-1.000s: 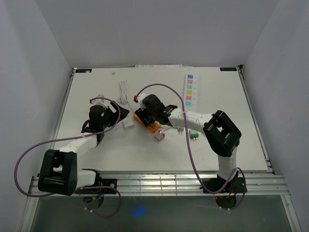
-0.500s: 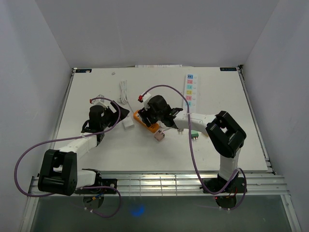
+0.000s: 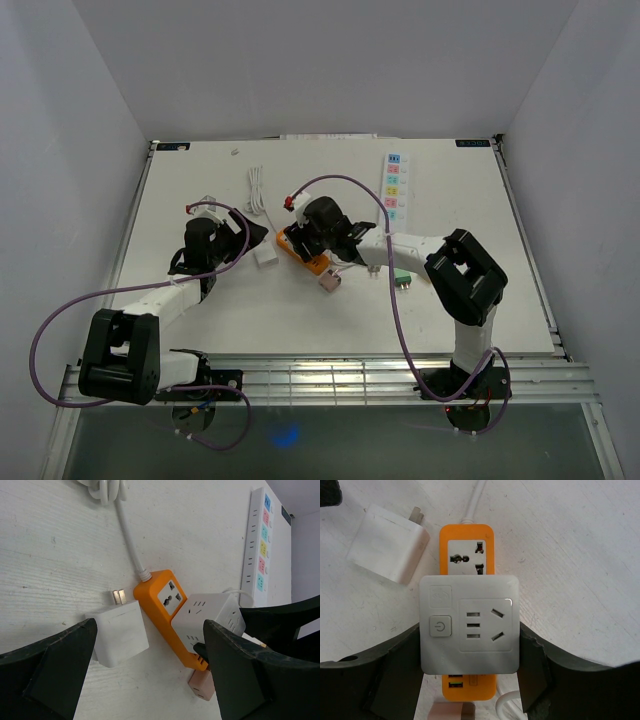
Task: Insert the plug
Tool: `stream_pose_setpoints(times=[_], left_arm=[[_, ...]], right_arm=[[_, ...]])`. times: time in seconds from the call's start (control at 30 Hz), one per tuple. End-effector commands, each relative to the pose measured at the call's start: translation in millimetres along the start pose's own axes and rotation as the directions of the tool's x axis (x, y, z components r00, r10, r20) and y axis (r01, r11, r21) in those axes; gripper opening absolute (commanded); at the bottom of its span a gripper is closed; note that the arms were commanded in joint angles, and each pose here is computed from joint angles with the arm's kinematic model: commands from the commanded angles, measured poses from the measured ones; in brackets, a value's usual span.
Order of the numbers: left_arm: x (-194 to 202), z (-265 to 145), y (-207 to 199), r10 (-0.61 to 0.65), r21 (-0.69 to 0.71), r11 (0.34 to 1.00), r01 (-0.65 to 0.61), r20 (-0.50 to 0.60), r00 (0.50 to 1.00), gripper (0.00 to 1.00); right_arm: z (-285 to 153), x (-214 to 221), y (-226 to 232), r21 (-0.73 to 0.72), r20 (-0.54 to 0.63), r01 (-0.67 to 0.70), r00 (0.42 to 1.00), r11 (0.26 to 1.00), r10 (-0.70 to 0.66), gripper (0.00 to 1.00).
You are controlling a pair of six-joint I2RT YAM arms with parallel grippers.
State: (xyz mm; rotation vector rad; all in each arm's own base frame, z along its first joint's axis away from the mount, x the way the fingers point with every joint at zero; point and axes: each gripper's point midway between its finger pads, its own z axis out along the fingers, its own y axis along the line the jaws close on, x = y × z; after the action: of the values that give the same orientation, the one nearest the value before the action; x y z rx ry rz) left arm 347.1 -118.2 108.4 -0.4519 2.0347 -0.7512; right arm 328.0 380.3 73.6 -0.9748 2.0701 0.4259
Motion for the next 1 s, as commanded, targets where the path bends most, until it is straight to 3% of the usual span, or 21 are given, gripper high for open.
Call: stream_pose_setpoints(times=[0.0,0.27,0.43,0.47,0.5,0.57,0.6,0.97], left_arm=[[-10.3,-1.8,-8.1,0.014,0.022,1.000,-0.015,0.030,0.999,0.98],[-11.2,-2.9,-8.8,0.019,0.021,1.000,-0.019,0.035,0.999,0.98],[-10.2,-2.0,-7.7,0.018,0.017,1.000,-0.018,0.030,0.999,0.98],[-11.4,-1.9,-7.6,0.017,0.016,1.000,-0.018,0.033,0.999,0.98],[-10.8,-1.9,-8.2,0.018,0.018,1.000,-0.018,0.031,0.999,0.98],[-11.4,-1.6,-7.9,0.017,0.017,1.000,-0.018,0.032,0.999,0.98],[-11.2,-1.6,-8.1,0.018,0.017,1.000,-0.018,0.032,0.999,0.98],[-10.3,-2.0,-7.6,0.020,0.015,1.000,-0.020,0.028,0.999,0.98]], right_arm=[[-8.9,125.8,-3.5,0.038,-0.405,-0.001,0.914,0.999,0.016,0.29],[-14.8,61.5,-15.6,0.075,-0.269,-0.012,0.963,0.997,0.031,0.44],[-22.3,2.5,-26.4,0.079,-0.155,0.003,0.988,0.997,0.009,0.61],[-23.7,-5.3,-26.8,0.076,-0.141,0.004,0.990,0.997,0.007,0.66],[-27.0,-16.7,-24.4,0.062,-0.117,0.007,0.993,0.998,0.000,0.83],[-32.0,-37.7,-24.8,0.055,-0.071,0.014,0.997,0.998,-0.010,1.00],[-35.0,-44.1,-22.2,0.039,-0.057,0.015,0.998,0.999,-0.013,0.90],[-56.7,-60.1,-21.2,0.012,0.014,0.021,1.000,1.000,-0.021,0.89]])
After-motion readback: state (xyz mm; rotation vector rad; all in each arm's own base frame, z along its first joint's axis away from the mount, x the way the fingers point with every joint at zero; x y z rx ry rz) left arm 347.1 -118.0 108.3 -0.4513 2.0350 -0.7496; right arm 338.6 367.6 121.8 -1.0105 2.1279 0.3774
